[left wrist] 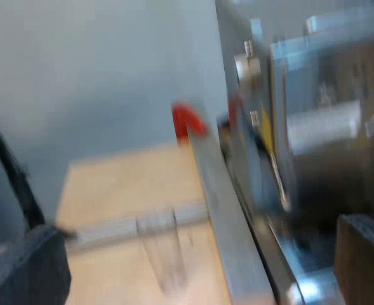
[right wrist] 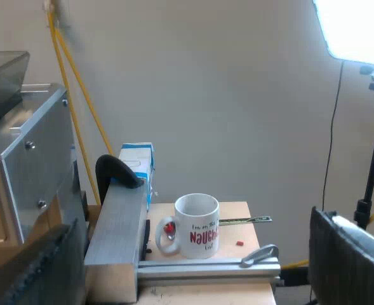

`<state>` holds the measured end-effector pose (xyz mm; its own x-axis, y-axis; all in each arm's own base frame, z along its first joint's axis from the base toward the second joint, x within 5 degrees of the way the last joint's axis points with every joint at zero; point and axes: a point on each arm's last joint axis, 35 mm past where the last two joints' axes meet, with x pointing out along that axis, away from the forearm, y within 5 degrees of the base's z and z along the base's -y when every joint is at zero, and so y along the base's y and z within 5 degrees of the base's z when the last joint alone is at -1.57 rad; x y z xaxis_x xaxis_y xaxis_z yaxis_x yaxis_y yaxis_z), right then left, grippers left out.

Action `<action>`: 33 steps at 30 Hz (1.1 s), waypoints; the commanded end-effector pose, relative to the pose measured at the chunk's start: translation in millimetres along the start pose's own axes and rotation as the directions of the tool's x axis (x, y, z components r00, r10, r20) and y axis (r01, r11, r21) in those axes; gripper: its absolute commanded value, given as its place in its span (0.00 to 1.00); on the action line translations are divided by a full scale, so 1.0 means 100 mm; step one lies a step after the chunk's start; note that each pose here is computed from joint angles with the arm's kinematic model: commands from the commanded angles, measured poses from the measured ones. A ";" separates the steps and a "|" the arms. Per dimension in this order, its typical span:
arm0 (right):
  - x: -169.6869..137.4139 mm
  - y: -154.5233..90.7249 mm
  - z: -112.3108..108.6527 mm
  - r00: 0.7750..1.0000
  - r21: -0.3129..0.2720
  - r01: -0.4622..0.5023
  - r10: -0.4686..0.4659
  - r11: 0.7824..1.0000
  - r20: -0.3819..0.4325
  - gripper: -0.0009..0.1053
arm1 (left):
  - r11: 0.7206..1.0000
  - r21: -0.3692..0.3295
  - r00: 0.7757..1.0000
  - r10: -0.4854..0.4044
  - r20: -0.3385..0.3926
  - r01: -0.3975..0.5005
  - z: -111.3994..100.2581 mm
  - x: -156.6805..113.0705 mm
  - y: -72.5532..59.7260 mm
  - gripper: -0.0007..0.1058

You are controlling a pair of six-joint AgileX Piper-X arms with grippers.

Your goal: Pour the beans into the coffee machine

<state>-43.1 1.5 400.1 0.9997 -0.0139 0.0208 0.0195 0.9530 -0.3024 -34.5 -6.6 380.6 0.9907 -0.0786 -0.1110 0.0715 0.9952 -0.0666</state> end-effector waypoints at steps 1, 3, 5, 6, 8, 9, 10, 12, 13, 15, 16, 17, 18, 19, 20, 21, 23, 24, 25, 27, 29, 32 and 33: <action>0.16 0.02 -0.06 1.000 -0.003 -0.005 0.005 1.000 -0.018 0.71 | 1.000 -0.003 0.999 -0.001 0.049 0.001 0.00 0.19 0.03 0.81; 0.25 0.05 -0.16 0.998 -0.002 -0.017 0.017 1.000 -0.053 0.71 | 1.000 -0.014 1.000 -0.004 0.028 0.004 -0.10 0.32 0.05 0.81; 0.31 0.07 -0.24 0.996 -0.001 -0.025 0.025 1.000 -0.080 0.71 | 1.000 -0.028 1.000 -0.002 -0.006 0.002 -0.19 0.41 0.07 0.81; 0.33 0.08 -0.27 0.995 0.000 -0.029 0.029 1.000 -0.091 0.71 | 0.999 -0.035 1.000 -0.001 -0.019 0.000 -0.22 0.44 0.07 0.81; 0.40 0.11 -0.35 0.992 0.001 -0.038 0.038 0.999 -0.120 0.71 | 0.999 -0.045 0.999 0.000 -0.042 -0.002 -0.28 0.48 0.08 0.81; 0.48 0.14 -0.47 0.986 0.003 -0.051 0.050 0.999 -0.159 0.71 | 0.998 -0.060 0.995 0.002 -0.095 -0.008 -0.43 0.59 0.10 0.81; 0.49 0.15 -0.49 0.984 0.004 -0.053 0.053 0.999 -0.167 0.71 | 0.998 -0.060 0.995 0.003 -0.102 -0.009 -0.45 0.61 0.10 0.81; 0.56 0.18 -0.60 0.977 0.006 -0.064 0.064 0.998 -0.202 0.71 | 0.998 -0.064 0.991 0.004 -0.135 -0.013 -0.54 0.67 0.12 0.81; 0.60 0.20 -0.67 0.972 0.008 -0.071 0.071 0.997 -0.225 0.71 | 0.998 -0.068 0.988 0.005 -0.155 -0.015 -0.60 0.71 0.13 0.81; 0.65 0.23 -0.76 0.964 0.011 -0.080 0.080 0.997 -0.253 0.71 | 0.997 -0.080 0.984 0.005 -0.176 -0.020 -0.67 0.75 0.13 0.81; 0.68 0.25 -0.82 0.958 0.013 -0.087 0.087 0.996 -0.273 0.71 | 0.996 -0.086 0.980 0.006 -0.197 -0.023 -0.73 0.79 0.14 0.81; 0.71 0.27 -0.88 0.952 0.015 -0.093 0.093 0.996 -0.292 0.71 | 0.996 -0.088 0.976 0.006 -0.217 -0.026 -0.78 0.81 0.15 0.81; 0.73 0.29 -0.93 0.946 0.016 -0.098 0.098 0.995 -0.308 0.71 | 0.995 -0.090 0.971 0.007 -0.240 -0.029 -0.83 0.83 0.15 0.81; 0.74 0.30 -0.96 0.942 0.018 -0.101 0.102 0.995 -0.319 0.71 | 0.995 -0.091 0.969 0.007 -0.248 -0.031 -0.85 0.84 0.16 0.81; 0.76 0.31 -1.01 0.935 0.020 -0.107 0.108 0.994 -0.338 0.71 | 0.995 -0.092 0.967 0.007 -0.253 -0.031 -0.88 0.85 0.16 0.81; 0.77 0.33 -1.06 0.926 0.023 -0.114 0.115 0.993 -0.360 0.71 | 0.995 -0.092 0.968 0.007 -0.252 -0.031 -0.88 0.86 0.16 0.81; 0.78 0.34 -1.09 0.922 0.024 -0.117 0.118 0.993 -0.369 0.71 | 0.995 -0.092 0.968 0.007 -0.252 -0.031 -0.88 0.86 0.16 0.81; 0.78 0.34 -1.09 0.922 0.024 -0.117 0.117 0.993 -0.368 0.71 | 0.995 -0.092 0.968 0.007 -0.252 -0.031 -0.88 0.86 0.16 0.81; 0.78 0.34 -1.09 0.923 0.024 -0.117 0.117 0.993 -0.368 0.71 | 0.995 -0.092 0.968 0.007 -0.252 -0.031 -0.88 0.86 0.16 0.81; 0.78 0.34 -1.09 0.922 0.024 -0.117 0.117 0.993 -0.368 0.71 | 0.995 -0.092 0.968 0.007 -0.252 -0.031 -0.88 0.86 0.16 0.81; 0.78 0.34 -1.09 0.922 0.024 -0.117 0.117 0.993 -0.368 0.71 | 0.995 -0.092 0.968 0.007 -0.252 -0.031 -0.88 0.86 0.16 0.81; 0.78 0.34 -1.09 0.922 0.024 -0.117 0.117 0.993 -0.368 0.71 | 0.995 -0.091 0.968 0.007 -0.250 -0.031 -0.87 0.86 0.16 0.81; 0.78 0.34 -1.09 0.922 0.024 -0.117 0.117 0.993 -0.368 0.71 | 0.995 -0.091 0.968 0.007 -0.250 -0.031 -0.88 0.86 0.16 0.81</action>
<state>35.0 -0.5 285.1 0.9290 -0.0120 -0.3699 -0.0978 0.9560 -0.2767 39.4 -2.5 280.6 0.9275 -0.0821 -0.3647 0.0304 0.9889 -0.1453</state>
